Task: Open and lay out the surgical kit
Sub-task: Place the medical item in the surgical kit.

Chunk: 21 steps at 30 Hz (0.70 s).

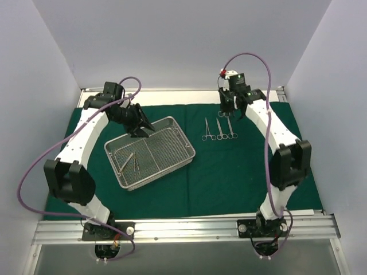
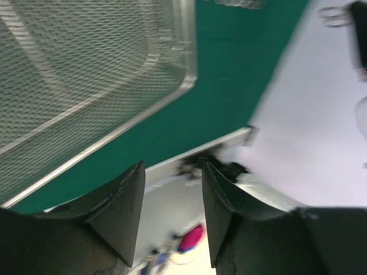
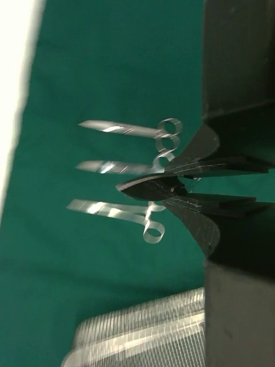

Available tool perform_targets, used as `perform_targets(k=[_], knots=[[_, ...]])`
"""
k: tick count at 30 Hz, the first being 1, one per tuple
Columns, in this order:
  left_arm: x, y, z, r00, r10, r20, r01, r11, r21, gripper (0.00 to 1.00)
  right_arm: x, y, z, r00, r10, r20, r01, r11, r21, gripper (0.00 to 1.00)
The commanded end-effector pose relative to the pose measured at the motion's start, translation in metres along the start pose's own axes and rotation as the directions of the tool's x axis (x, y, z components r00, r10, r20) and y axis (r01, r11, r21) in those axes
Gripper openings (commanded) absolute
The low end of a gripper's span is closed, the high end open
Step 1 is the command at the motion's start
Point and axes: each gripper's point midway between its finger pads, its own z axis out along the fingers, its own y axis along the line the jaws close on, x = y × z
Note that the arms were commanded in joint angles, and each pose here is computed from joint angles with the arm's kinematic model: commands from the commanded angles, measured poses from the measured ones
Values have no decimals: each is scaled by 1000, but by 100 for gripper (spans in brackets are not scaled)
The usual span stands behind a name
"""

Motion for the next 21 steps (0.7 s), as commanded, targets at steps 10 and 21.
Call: perform_targets(k=[10, 21], knots=[[-14, 54, -7, 930, 362, -55, -350, 836, -423, 50, 135, -104, 19, 817, 217, -535, -50, 950, 308, 0], [-16, 76, 12, 931, 351, -95, -359, 842, -403, 50, 141, -145, 53, 821, 203, -534, -32, 950, 311, 0]])
